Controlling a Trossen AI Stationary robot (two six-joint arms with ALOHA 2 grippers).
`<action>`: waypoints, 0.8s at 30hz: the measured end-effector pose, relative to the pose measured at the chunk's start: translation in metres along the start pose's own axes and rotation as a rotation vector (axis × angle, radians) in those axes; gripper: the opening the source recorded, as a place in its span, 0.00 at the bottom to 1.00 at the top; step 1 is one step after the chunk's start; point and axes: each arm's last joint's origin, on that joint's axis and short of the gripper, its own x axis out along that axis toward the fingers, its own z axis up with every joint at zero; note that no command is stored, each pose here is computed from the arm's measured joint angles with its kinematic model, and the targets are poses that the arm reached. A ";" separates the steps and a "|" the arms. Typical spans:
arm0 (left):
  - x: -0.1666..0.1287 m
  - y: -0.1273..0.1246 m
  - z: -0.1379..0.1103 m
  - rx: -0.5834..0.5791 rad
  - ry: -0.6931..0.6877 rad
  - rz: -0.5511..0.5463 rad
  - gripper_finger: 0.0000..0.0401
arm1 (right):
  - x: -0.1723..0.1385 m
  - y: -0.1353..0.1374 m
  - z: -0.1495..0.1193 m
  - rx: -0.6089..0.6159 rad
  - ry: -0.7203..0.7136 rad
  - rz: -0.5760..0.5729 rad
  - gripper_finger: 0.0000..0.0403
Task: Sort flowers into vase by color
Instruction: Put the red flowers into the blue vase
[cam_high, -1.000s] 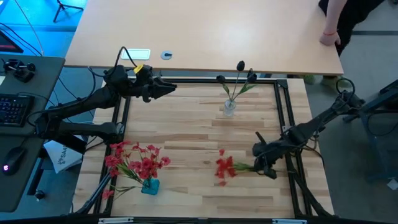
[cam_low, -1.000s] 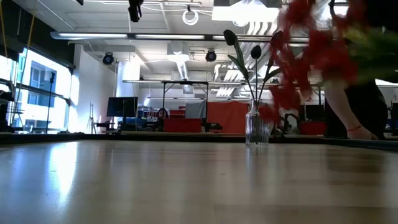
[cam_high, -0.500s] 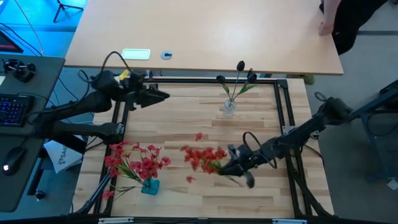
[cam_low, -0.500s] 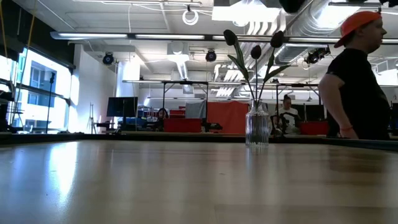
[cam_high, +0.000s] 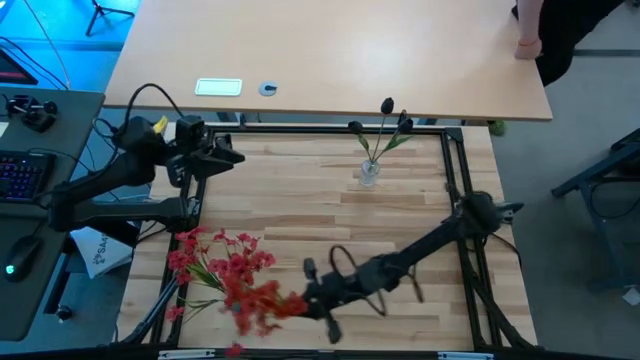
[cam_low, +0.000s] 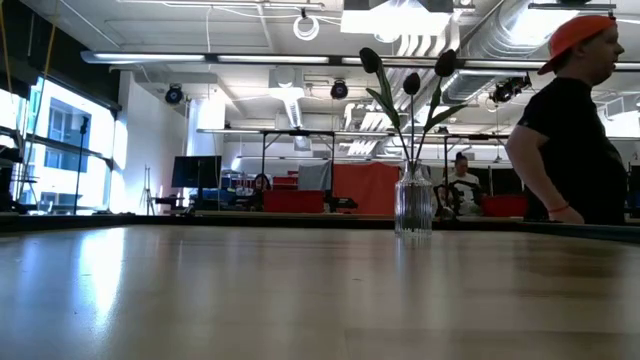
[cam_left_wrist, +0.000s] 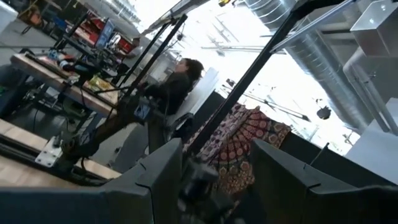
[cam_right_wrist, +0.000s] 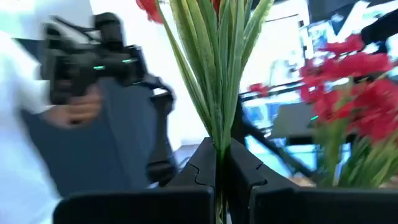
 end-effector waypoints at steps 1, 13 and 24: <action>-0.001 -0.001 0.000 0.002 -0.005 -0.002 0.44 | 0.007 -0.005 -0.002 -0.013 -0.008 -0.012 0.00; -0.003 -0.003 0.001 -0.021 -0.018 -0.001 0.44 | 0.070 -0.046 -0.025 -0.146 -0.345 0.157 0.00; -0.003 -0.003 0.001 -0.049 -0.024 0.006 0.44 | 0.095 -0.082 -0.040 -0.217 -0.378 0.108 0.00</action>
